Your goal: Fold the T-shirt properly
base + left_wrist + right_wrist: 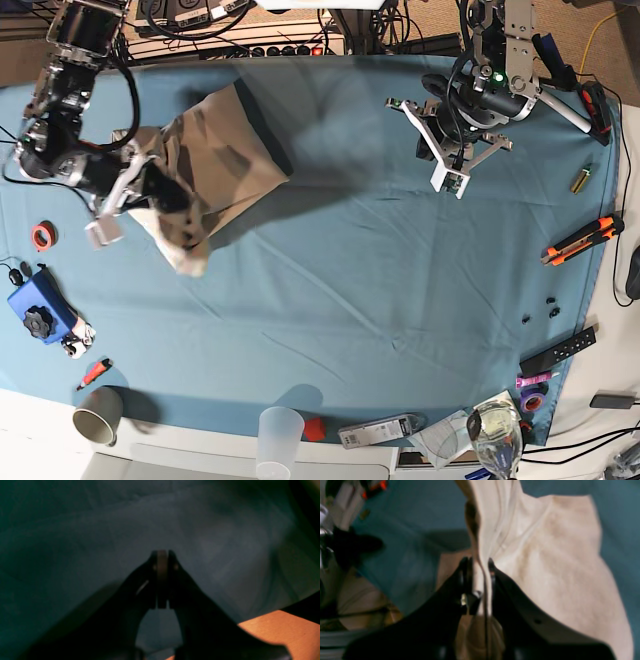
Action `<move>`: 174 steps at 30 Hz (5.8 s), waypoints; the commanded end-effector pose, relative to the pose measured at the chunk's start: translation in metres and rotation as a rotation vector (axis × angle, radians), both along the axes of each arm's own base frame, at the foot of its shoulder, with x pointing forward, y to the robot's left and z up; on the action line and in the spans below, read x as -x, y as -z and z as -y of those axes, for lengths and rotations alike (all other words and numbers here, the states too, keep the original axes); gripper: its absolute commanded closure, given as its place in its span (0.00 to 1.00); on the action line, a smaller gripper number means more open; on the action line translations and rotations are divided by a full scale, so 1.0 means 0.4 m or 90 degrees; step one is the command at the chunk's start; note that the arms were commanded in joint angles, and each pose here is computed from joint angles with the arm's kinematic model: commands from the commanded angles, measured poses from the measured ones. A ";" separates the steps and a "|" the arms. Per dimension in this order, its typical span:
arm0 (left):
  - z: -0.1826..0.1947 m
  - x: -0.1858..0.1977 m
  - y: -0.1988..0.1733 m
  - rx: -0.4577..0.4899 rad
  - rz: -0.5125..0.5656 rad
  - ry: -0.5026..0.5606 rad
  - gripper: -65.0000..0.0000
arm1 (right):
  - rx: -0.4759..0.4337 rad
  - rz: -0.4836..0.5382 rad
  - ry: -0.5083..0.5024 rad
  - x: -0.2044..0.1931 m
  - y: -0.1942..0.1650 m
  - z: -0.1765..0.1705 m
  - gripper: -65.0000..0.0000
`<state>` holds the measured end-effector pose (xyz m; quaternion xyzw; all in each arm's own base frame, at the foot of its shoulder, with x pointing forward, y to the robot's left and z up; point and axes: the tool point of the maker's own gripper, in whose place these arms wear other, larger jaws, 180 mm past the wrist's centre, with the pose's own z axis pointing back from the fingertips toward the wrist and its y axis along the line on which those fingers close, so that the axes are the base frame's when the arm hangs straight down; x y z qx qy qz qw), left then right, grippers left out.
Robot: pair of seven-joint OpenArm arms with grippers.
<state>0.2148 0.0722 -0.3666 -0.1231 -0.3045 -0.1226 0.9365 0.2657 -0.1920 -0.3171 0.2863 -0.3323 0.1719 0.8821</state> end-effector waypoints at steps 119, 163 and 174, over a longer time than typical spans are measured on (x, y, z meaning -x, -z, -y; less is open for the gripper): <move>-0.340 0.109 -0.042 -0.110 -0.018 -0.195 1.00 | 0.270 -0.021 0.108 0.108 -0.053 0.299 1.00; -0.355 0.742 0.319 -0.070 -0.470 -0.216 1.00 | 0.273 -0.517 0.155 0.824 0.296 0.245 1.00; -0.377 0.696 0.528 -0.069 -0.459 -0.265 1.00 | 0.127 -0.643 0.307 0.865 0.523 0.232 1.00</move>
